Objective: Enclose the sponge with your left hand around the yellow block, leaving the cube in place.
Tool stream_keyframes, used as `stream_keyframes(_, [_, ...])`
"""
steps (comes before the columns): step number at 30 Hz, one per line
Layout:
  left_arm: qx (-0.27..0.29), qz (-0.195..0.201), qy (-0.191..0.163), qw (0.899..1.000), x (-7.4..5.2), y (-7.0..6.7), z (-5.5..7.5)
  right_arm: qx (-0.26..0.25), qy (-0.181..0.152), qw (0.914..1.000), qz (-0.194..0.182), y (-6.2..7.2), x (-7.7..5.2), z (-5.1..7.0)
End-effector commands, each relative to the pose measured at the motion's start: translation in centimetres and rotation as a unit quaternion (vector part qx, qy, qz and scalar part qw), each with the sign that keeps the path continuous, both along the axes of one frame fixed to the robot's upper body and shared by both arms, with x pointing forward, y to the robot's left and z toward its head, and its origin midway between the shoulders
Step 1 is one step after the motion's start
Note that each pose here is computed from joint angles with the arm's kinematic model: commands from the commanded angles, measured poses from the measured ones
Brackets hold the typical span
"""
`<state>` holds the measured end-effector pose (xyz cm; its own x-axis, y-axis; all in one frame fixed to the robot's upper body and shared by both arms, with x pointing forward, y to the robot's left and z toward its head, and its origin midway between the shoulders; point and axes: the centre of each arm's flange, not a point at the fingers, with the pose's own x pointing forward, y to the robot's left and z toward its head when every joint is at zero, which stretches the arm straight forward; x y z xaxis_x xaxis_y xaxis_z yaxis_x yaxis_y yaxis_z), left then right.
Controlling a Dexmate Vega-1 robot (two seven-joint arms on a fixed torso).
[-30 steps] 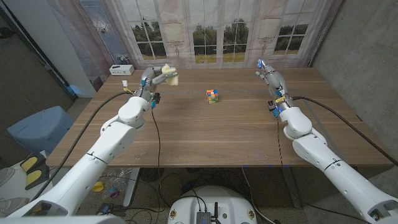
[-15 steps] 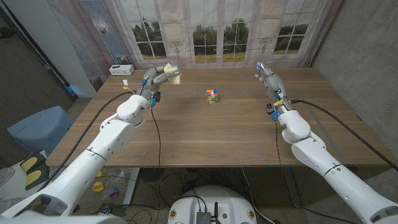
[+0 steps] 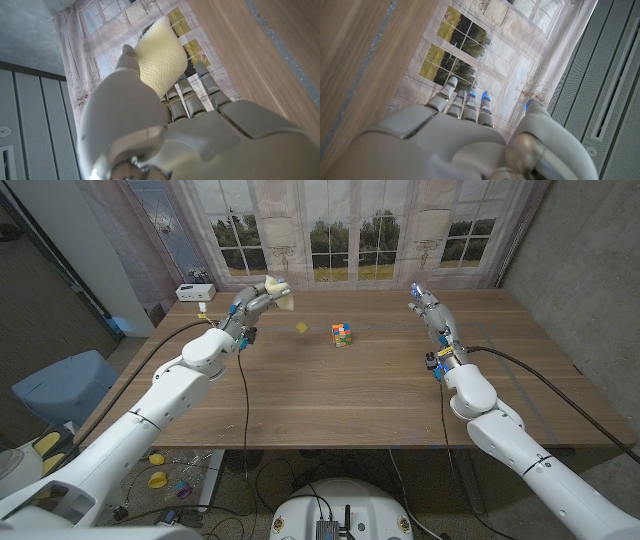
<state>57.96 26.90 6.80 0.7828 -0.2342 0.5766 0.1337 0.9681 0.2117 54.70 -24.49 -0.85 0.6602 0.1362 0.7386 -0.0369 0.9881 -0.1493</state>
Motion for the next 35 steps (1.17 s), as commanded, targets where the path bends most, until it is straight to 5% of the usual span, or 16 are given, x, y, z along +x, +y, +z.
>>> stream_keyframes(1, [0.088,-0.007,-0.010,0.996,0.4,1.2,0.9,0.002,-0.005,0.9998,-0.017,2.5,-2.5,-0.9])
stream_keyframes(16, [0.156,-0.054,-0.014,0.986,1.8,1.9,1.8,0.000,-0.007,0.9992,-0.038,5.0,-5.4,-1.4])
stream_keyframes(35, [0.179,-0.064,-0.003,0.982,2.8,2.5,2.0,0.001,0.002,0.9996,-0.030,6.7,-4.6,-1.3])
